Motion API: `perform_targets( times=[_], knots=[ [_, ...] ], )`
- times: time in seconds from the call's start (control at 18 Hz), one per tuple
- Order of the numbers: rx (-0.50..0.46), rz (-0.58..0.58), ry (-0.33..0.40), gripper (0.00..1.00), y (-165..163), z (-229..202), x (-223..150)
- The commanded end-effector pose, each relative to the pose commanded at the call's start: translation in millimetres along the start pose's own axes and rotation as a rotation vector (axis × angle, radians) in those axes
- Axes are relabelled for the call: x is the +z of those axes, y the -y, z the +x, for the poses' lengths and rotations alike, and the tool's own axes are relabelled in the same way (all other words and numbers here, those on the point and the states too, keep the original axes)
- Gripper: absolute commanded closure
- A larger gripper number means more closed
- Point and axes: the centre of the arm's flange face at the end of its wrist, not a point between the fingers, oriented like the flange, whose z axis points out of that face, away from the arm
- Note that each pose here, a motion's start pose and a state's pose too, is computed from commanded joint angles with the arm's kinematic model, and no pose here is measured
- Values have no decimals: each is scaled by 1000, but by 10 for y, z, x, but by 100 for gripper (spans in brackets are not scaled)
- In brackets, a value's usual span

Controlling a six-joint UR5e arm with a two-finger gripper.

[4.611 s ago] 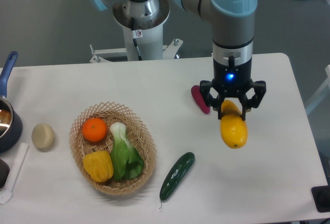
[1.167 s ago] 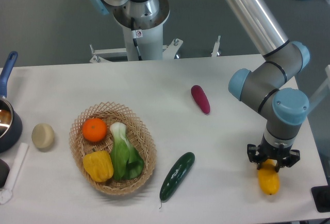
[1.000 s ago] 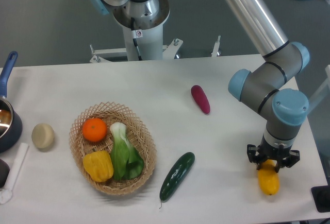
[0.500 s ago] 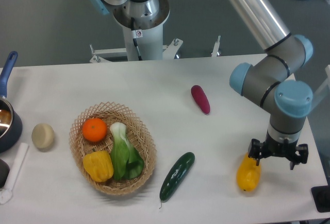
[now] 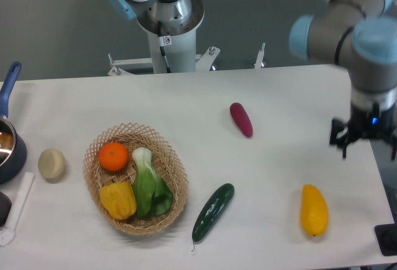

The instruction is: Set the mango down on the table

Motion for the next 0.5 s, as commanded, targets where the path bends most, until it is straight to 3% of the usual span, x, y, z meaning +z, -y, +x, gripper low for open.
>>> perform_targets(
  times=[0.17,0.33,0.5],
  knots=[
    [80,-18,-31,0,-362,-65,-102],
    [279,-11,-74,0,-734,-105,-178],
    [365,-17,-87,0,-974,-143,-252]
  ],
)
